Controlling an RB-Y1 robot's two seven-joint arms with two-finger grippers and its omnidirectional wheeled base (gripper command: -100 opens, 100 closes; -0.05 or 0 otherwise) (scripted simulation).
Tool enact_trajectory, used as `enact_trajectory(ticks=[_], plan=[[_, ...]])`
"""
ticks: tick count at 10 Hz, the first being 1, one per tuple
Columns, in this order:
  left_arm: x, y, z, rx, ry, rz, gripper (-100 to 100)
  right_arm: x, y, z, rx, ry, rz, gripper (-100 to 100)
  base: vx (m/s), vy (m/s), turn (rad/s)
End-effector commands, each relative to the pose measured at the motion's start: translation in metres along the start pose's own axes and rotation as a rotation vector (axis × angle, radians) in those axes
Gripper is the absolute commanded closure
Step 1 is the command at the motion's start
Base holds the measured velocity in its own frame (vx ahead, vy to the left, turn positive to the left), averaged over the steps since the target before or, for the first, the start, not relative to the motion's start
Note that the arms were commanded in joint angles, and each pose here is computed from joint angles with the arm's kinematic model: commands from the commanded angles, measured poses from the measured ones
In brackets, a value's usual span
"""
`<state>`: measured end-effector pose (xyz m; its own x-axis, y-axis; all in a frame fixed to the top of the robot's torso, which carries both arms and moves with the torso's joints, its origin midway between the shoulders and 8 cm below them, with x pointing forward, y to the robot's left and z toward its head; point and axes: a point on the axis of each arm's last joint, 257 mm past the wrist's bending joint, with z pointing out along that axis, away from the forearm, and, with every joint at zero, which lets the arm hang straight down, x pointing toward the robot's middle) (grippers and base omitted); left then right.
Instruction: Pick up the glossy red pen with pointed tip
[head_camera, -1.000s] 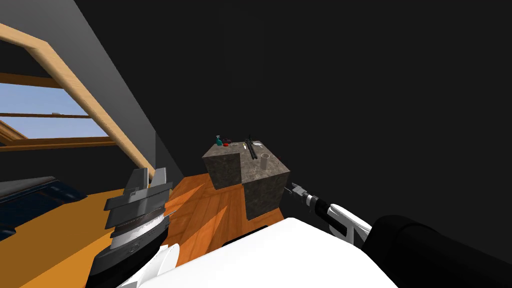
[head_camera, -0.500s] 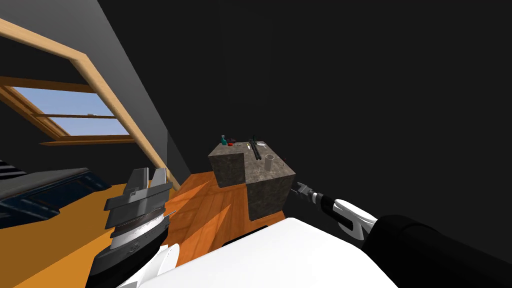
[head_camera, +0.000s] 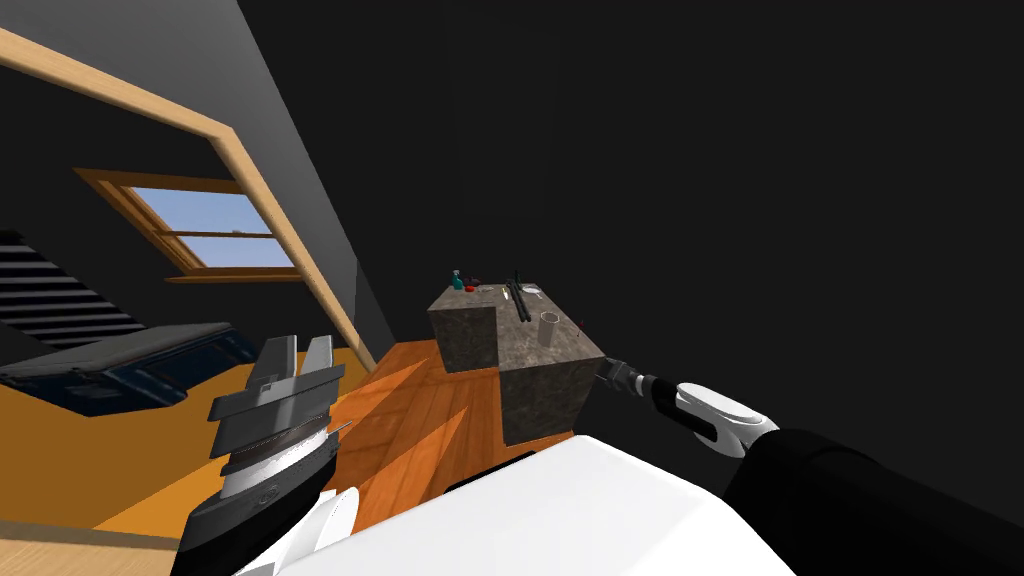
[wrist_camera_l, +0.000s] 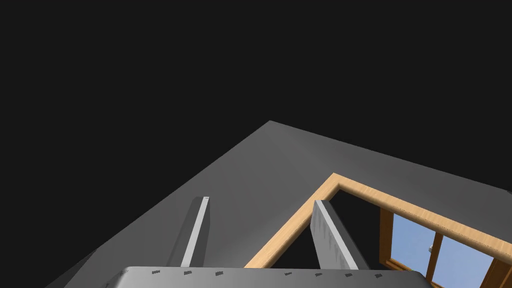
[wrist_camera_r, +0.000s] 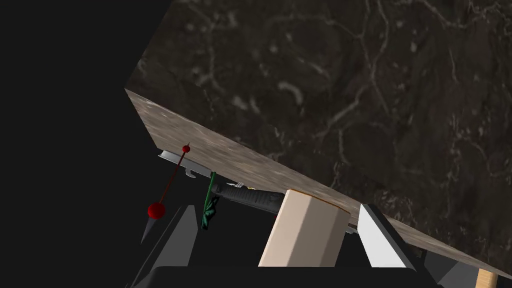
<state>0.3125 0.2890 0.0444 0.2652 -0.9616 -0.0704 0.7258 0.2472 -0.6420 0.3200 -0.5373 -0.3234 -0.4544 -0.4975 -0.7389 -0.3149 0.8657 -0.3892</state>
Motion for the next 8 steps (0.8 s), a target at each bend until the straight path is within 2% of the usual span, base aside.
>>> enact_trajectory(ticks=[1, 3, 4, 5, 6, 8], plan=[[0.000, 0.000, 0.000, 0.000, 0.000, 0.000, 0, 0.007, -0.014, -0.003, 0.011, 0.028, -0.047, -100, 0.035, 0.000, 0.084], [0.000, 0.000, 0.000, 0.000, 0.000, 0.000, 0, 0.019, -0.058, -0.011, 0.050, 0.096, -0.193, -100, 0.039, 0.006, 0.209], [0.000, 0.000, 0.000, 0.000, 0.000, 0.000, 0, 0.016, -0.062, -0.012, 0.050, 0.100, -0.208, -100, 0.048, -0.002, 0.087], [0.000, 0.000, 0.000, 0.000, 0.000, 0.000, 0, 0.018, -0.085, -0.017, 0.068, 0.131, -0.280, -100, 0.042, 0.005, 0.114], [0.000, 0.000, 0.000, 0.000, 0.000, 0.000, 0, 0.017, -0.085, -0.017, 0.068, 0.131, -0.282, -100, 0.029, 0.000, 0.092], [0.000, 0.000, 0.000, 0.000, 0.000, 0.000, 0, 0.016, -0.125, -0.026, 0.098, 0.186, -0.411, -100, 0.030, -0.007, 0.198]])
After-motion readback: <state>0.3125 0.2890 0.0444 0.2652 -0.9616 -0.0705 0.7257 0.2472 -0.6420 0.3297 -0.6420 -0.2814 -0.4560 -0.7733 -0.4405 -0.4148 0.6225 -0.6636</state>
